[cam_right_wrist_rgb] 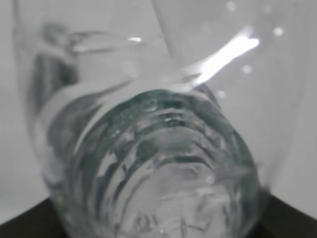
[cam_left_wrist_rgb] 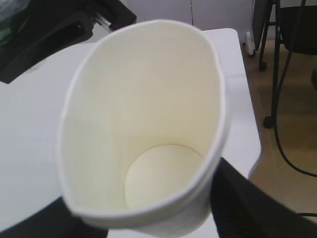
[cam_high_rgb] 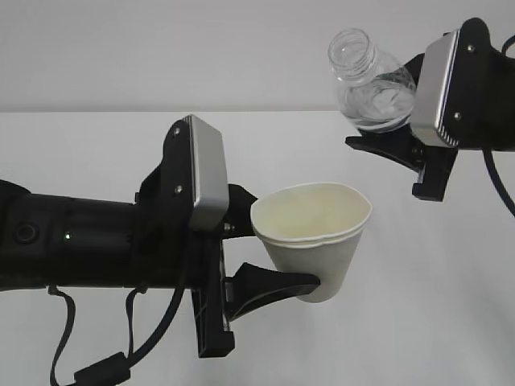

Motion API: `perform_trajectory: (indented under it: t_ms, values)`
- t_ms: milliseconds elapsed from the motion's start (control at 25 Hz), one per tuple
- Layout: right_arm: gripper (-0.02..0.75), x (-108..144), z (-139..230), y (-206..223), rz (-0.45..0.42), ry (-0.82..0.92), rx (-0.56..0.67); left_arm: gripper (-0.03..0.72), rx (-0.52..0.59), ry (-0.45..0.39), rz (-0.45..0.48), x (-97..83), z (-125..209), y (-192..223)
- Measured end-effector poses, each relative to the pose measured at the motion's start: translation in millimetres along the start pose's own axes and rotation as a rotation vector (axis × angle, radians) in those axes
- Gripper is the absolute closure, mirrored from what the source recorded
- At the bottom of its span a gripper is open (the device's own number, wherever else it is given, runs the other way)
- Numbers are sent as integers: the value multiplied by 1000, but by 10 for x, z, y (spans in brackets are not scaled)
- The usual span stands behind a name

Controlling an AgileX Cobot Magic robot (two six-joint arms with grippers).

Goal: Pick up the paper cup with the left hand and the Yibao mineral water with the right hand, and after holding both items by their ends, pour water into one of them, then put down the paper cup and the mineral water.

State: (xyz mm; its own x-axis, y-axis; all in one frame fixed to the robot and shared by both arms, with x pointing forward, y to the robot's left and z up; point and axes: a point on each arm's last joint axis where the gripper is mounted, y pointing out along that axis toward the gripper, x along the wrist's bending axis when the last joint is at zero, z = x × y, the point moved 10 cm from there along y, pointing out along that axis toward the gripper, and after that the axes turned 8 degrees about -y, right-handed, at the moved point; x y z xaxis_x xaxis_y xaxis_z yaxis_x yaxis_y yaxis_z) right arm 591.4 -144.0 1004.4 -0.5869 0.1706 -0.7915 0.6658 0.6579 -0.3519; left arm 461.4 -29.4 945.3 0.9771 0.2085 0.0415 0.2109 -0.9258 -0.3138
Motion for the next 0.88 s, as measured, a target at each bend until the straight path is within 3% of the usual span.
perform_trajectory:
  t_ms: [880]
  values:
    - [285, -11, -4, 0, 1, -186, -1, 279, 13, 2, 28, -54, 24, 0]
